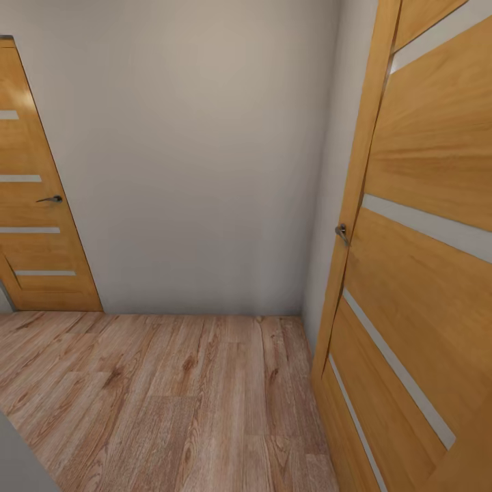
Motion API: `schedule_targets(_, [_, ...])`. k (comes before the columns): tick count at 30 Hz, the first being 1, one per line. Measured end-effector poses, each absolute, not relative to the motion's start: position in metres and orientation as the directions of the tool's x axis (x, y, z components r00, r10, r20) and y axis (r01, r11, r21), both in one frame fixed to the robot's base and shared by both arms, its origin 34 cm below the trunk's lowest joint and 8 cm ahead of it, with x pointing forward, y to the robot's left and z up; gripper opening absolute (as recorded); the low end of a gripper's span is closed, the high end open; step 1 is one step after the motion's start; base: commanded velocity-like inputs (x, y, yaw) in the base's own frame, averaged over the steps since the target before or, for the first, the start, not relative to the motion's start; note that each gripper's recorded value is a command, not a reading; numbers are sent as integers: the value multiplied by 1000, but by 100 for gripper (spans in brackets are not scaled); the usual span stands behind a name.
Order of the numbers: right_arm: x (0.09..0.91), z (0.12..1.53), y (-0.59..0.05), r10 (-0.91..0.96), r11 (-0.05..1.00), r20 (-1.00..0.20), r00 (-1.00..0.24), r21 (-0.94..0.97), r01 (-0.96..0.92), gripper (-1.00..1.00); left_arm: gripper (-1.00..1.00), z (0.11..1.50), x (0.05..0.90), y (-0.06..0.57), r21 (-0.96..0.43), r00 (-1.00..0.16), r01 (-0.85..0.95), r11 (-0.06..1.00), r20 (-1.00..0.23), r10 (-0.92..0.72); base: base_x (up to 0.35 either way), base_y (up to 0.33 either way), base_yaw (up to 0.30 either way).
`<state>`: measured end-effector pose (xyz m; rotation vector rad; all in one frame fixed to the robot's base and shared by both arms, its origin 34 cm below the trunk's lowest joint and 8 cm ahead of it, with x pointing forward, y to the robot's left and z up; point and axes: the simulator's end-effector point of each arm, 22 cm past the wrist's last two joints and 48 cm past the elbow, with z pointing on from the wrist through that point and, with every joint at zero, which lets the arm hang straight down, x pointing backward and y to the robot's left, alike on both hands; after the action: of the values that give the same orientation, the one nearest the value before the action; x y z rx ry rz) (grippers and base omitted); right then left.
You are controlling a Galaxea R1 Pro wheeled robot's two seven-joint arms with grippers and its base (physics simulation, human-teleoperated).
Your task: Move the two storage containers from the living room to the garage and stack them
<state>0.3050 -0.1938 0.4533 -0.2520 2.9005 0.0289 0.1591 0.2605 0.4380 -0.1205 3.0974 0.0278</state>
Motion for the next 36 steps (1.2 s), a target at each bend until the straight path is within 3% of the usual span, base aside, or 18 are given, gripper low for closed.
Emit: schedule_targets(36, [301, 452, -195, -168, 985, -212, -963, 0, -172, 100, 100, 438, 159, 260, 17, -996, -80, 997, -42, -79, 0, 0, 0])
